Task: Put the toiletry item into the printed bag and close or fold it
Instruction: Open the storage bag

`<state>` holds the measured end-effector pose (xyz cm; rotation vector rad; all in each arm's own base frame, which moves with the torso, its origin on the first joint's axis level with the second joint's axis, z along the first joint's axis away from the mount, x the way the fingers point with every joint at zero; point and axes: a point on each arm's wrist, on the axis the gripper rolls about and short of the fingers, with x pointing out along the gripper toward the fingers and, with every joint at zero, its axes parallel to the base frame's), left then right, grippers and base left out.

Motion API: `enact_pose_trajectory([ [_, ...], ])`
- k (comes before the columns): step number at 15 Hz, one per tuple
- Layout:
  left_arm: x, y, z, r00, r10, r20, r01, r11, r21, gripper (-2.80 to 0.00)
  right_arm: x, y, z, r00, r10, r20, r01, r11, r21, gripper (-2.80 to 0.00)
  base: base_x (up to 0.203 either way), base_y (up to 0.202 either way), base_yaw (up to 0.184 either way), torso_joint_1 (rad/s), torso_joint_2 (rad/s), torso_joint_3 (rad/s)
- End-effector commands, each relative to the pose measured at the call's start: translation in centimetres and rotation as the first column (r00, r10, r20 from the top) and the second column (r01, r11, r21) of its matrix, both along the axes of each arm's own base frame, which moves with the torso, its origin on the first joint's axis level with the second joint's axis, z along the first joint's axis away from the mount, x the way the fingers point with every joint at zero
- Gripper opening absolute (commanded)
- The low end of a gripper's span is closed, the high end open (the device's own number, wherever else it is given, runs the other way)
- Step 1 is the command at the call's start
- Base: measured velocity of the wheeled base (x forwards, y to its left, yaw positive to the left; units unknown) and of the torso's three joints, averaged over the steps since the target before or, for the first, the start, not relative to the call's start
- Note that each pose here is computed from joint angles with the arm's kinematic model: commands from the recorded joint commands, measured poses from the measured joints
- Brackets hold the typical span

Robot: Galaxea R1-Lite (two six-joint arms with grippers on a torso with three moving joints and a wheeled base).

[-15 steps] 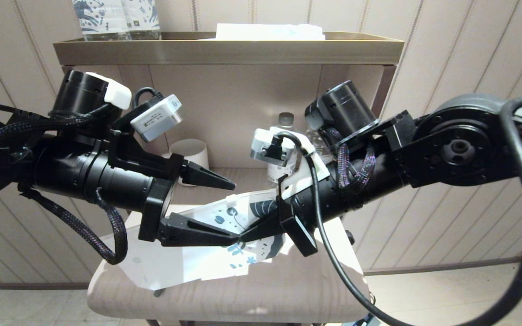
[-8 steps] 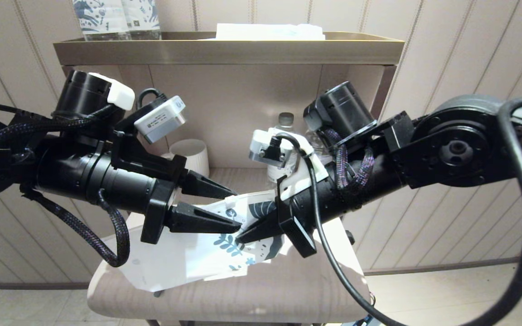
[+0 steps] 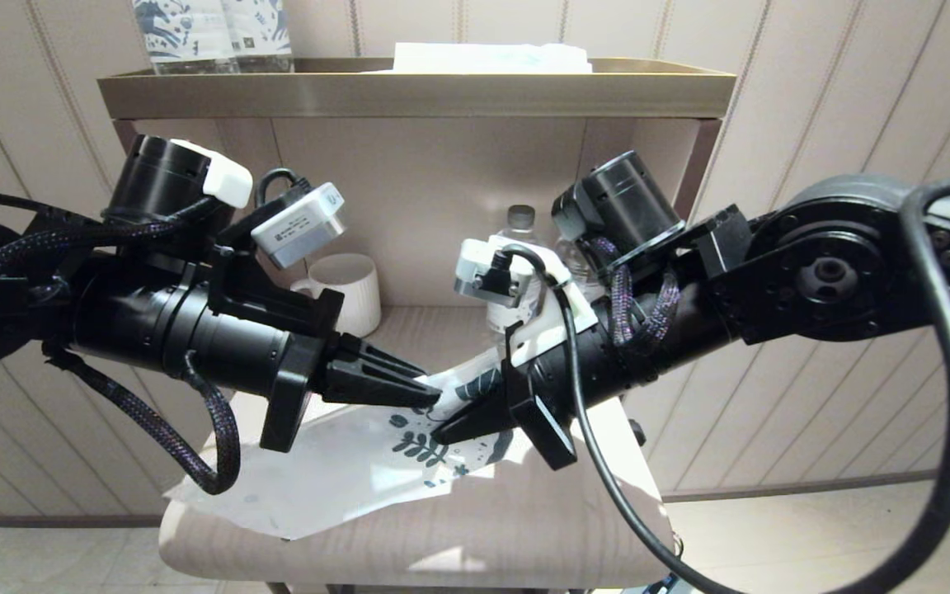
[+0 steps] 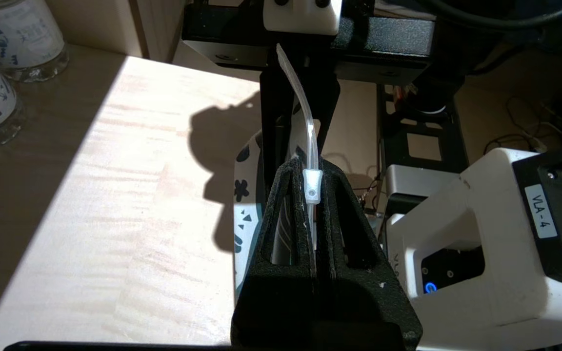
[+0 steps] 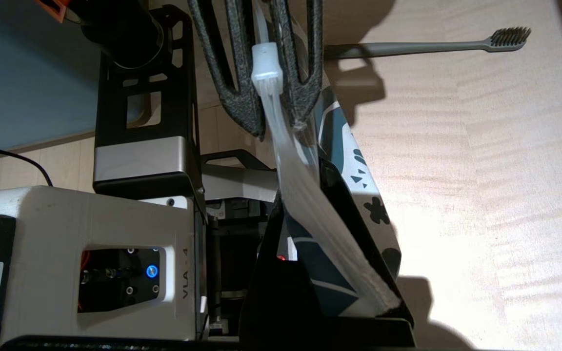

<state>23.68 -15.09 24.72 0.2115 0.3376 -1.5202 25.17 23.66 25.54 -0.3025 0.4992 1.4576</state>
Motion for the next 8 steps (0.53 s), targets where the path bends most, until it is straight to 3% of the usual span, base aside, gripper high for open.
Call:
enact_pose_trajectory([
  [1, 0.1, -0.2, -0.4, 1.000, 0.000, -0.002, 0.000, 1.000, 0.009, -2.80, -0.2, -0.4, 0.2, 1.000, -0.001, 0.002, 0.001, 1.000, 0.004, -2.80, 0.000, 0.000, 0.000, 0.000, 0.00, 0.000],
  [8, 0.2, -0.4, -0.8, 1.000, 0.010, 0.011, -0.010, 1.000, 0.016, -2.80, -0.9, -2.7, 1.0, 0.999, -0.039, 0.016, 0.039, 0.999, 0.014, -2.80, 0.000, 0.000, 0.000, 0.000, 0.00, 0.000],
])
